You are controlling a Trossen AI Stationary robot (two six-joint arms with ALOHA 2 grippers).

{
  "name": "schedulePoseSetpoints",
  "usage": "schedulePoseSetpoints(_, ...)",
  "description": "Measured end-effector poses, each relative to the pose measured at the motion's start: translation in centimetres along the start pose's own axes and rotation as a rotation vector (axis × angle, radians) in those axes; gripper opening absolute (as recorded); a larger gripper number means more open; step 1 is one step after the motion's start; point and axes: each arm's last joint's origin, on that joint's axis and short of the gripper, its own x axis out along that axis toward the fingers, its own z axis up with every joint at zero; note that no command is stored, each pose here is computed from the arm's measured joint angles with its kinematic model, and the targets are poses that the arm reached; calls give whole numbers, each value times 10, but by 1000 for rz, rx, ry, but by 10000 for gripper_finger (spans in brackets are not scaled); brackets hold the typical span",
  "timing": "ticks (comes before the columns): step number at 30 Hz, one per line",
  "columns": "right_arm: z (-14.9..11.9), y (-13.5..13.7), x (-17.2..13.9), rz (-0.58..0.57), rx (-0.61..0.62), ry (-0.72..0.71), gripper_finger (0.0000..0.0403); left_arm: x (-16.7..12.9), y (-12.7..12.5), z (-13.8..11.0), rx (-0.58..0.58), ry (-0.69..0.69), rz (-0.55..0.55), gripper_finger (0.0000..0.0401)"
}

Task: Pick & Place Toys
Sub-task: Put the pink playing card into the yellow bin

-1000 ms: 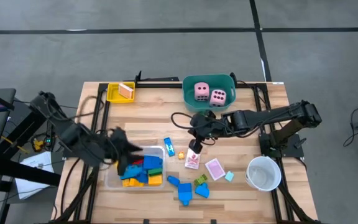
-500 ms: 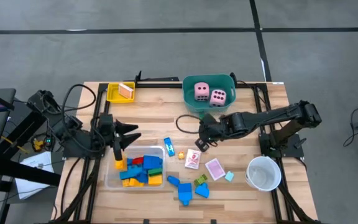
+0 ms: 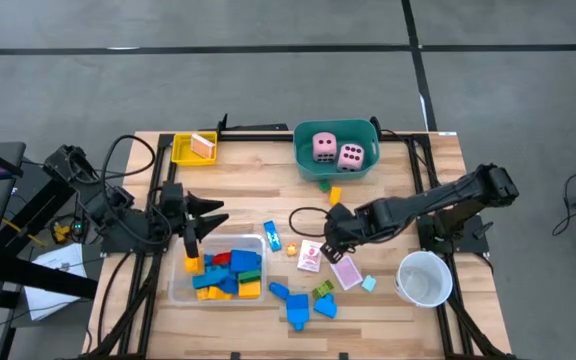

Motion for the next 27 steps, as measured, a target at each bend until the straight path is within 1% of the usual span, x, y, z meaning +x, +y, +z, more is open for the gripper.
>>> schedulePoseSetpoints(3, -8, -4, 9, -19, 38, 15, 173, 0, 0, 0, 1, 1, 0, 185)
schedulePoseSetpoints(7, -20, -9, 22, -33, 121, 33, 248, 0, 0, 0, 1, 1, 1, 185)
schedulePoseSetpoints(10, -29, -13, 31, -37, 178, 75, 290, 0, 0, 0, 1, 1, 1, 185)
schedulePoseSetpoints(13, -36, -16, 40, -9, 222, 116, 322, 0, 0, 0, 2, 1, 1, 185)
schedulePoseSetpoints(16, -41, -20, 44, -22, 247, 149, 348, 0, 0, 0, 1, 1, 1, 185)
schedulePoseSetpoints(20, -40, -17, 45, 14, 252, 166, 371, 0, 0, 0, 2, 0, 1, 185)
schedulePoseSetpoints(26, -44, -14, 52, 19, 250, 212, 380, 0, 0, 0, 2, 1, 0, 185)
schedulePoseSetpoints(27, -46, -10, 54, 35, 250, 223, 380, 0, 0, -1, 2, 5, -3, 185)
